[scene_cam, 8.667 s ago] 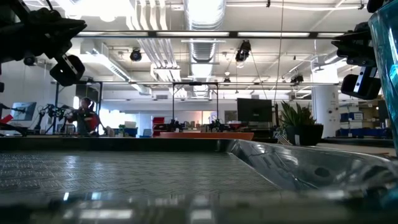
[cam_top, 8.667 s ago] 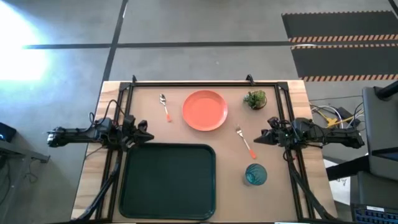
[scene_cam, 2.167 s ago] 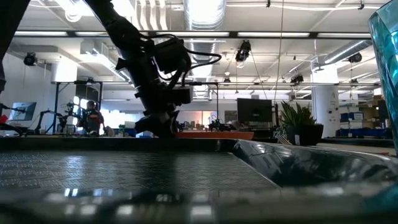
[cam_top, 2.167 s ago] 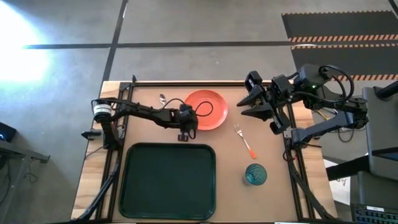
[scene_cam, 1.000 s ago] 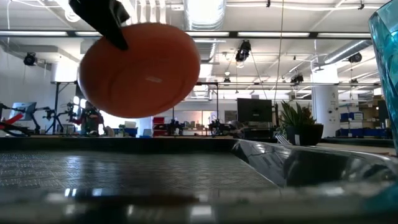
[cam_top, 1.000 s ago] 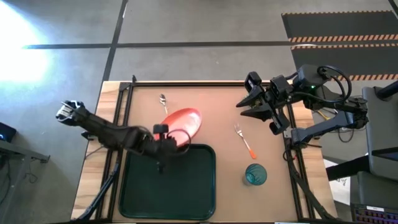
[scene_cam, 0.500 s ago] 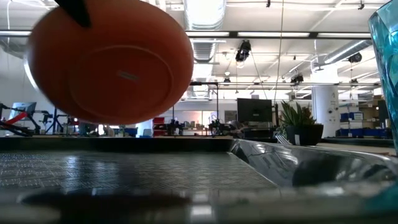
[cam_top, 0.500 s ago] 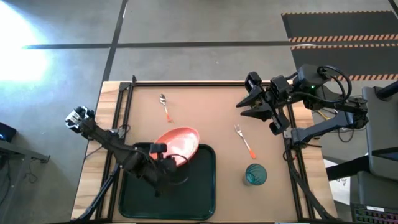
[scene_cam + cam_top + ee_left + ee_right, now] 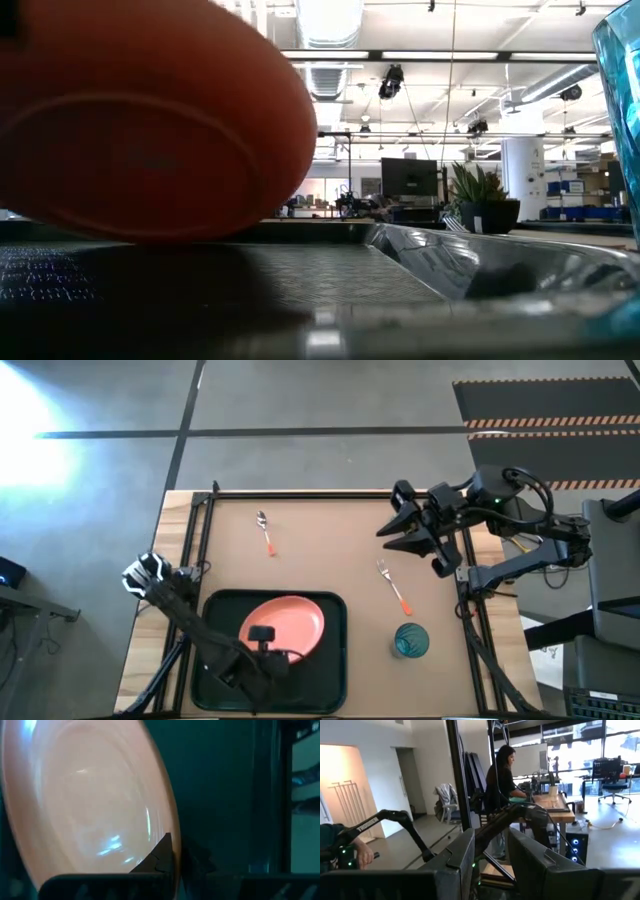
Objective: Pick and place plate/cup/fork/spoon on tray
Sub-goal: Put the light red plate on the dark tray
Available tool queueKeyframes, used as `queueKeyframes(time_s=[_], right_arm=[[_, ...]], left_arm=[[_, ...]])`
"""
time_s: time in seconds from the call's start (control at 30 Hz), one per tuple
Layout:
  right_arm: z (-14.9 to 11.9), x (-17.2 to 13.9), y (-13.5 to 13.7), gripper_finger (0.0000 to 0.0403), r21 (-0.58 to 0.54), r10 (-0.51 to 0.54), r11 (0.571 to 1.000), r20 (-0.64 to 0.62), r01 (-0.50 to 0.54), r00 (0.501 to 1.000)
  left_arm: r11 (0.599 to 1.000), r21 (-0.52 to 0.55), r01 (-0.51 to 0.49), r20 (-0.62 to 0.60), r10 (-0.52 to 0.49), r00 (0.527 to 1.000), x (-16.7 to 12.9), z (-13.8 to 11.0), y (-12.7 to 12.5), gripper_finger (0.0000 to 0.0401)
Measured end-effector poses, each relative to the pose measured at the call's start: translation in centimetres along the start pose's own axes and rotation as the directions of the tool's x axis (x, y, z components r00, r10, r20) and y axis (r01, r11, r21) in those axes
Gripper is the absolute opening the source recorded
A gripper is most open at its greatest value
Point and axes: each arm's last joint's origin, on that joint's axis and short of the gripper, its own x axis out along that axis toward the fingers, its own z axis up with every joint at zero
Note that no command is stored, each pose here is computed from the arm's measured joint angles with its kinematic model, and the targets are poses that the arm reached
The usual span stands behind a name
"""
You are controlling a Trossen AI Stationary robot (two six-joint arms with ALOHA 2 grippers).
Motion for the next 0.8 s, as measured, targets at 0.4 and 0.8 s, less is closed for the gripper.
queueKeyframes(time_s=[0.4, 0.8], right_arm=[[-0.2, 0.2, -0.1, 0.0107, 0.001, 0.000, 1.000, -0.007, 0.000, 1.000], [-0.2, 0.3, -0.2, 0.0107, 0.002, 0.000, 1.000, -0.010, 0.000, 1.000]], left_arm=[[0.971, -0.152, 0.186, 0.044, -0.181, 0.983, 2.4, -0.6, -4.6, 0.0000], [0.954, -0.207, 0.215, 0.030, -0.213, 0.977, 5.0, -1.3, -5.9, 0.0001]])
